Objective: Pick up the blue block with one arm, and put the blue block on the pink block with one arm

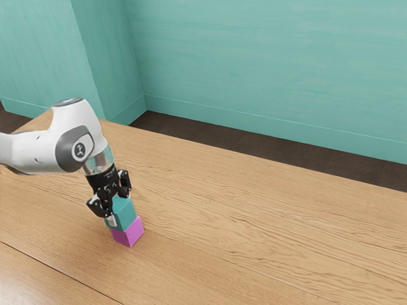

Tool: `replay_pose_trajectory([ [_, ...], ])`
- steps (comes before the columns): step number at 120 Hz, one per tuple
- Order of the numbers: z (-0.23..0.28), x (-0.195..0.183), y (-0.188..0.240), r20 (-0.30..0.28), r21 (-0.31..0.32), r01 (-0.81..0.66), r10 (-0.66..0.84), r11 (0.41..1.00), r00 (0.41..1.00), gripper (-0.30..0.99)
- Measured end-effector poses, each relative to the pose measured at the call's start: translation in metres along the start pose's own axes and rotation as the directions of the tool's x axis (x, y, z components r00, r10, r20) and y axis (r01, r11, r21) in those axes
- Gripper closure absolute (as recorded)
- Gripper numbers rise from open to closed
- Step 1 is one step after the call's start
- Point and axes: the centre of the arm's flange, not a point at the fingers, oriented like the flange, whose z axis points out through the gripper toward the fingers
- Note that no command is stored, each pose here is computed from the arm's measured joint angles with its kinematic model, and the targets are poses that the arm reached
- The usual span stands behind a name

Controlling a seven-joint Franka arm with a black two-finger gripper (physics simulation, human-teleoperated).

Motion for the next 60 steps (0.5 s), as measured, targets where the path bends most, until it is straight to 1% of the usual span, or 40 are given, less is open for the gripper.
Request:
replay_pose_trajectory([
  [30,-0.006,-0.004,0.0,-0.016,-0.011,0.001,-0.002,1.0,1.0,0.37],
  [60,-0.008,0.007,0.001,-0.016,-0.017,0.032,-0.032,0.999,0.999,0.37],
])
